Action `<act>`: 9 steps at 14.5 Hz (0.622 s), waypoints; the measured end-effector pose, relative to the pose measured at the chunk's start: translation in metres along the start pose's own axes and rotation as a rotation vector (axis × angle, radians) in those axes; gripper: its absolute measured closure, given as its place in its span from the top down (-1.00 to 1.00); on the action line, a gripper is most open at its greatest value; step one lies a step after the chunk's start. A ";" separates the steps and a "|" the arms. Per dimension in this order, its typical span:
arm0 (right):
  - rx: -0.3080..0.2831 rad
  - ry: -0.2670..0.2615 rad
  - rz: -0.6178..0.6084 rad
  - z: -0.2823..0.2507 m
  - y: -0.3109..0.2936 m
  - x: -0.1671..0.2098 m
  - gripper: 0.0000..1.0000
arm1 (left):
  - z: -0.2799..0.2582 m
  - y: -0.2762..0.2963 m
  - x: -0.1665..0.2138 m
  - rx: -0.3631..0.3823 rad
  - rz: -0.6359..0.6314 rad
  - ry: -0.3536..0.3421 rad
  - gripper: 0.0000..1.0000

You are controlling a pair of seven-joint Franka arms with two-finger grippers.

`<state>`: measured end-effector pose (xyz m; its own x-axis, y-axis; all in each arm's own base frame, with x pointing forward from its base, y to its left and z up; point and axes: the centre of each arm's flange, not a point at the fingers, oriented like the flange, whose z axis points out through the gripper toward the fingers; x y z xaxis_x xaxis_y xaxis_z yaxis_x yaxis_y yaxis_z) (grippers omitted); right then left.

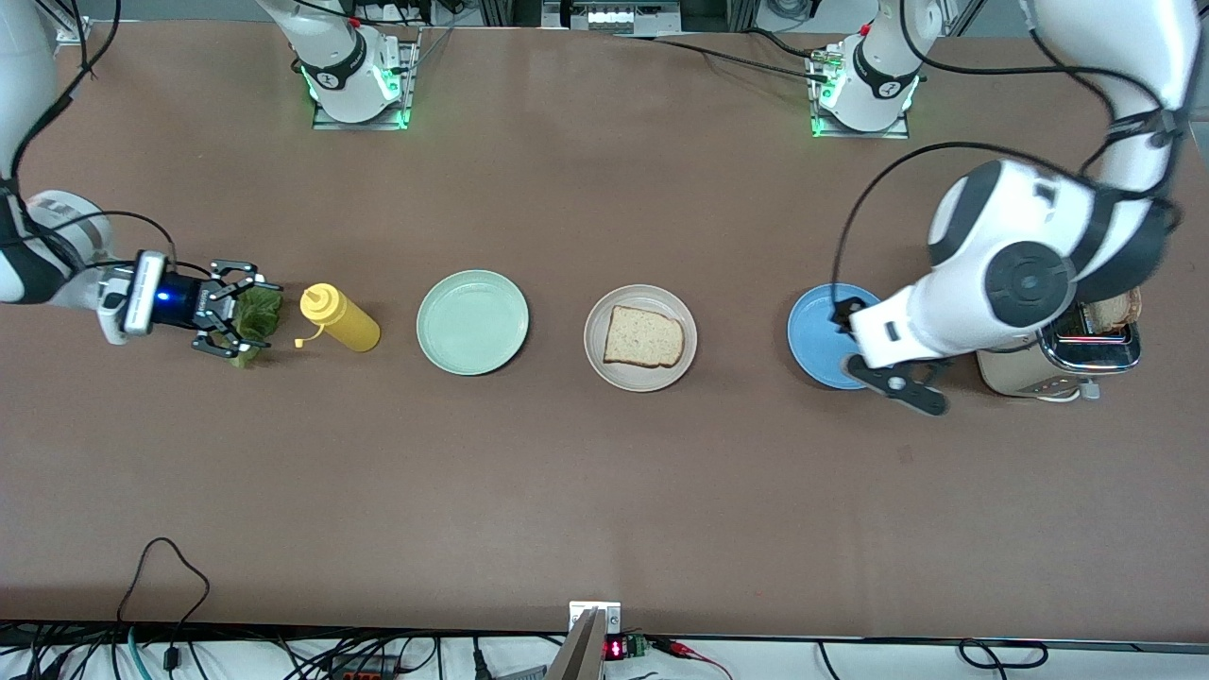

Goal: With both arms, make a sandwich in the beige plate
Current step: 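Open the left gripper and withdraw while the right gripper reaches the mustard, then grasp the yellow mustard bottle with the right gripper and lift it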

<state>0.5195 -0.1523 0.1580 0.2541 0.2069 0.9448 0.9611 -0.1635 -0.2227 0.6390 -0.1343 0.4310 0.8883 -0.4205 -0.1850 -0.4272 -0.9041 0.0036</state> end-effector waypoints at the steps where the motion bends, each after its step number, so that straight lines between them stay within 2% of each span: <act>1: 0.004 0.020 -0.020 0.006 0.000 -0.010 1.00 | -0.024 -0.010 -0.007 0.013 -0.018 -0.015 1.00; 3: 0.009 0.057 -0.068 0.020 0.000 -0.025 1.00 | -0.069 -0.031 -0.026 0.019 -0.066 -0.036 1.00; 6: 0.018 0.105 -0.124 0.043 0.001 -0.034 1.00 | -0.102 -0.067 -0.049 0.023 -0.143 -0.015 1.00; 9: 0.028 0.135 -0.167 0.066 0.002 -0.034 1.00 | -0.121 -0.091 -0.079 -0.036 -0.238 0.008 1.00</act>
<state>0.5202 -0.0963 0.1093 0.0762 0.0971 0.9924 0.9917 -0.1103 -0.0654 0.6280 -0.0278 0.5640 0.9646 -0.1959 -0.1767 -0.1998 -0.9798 -0.0043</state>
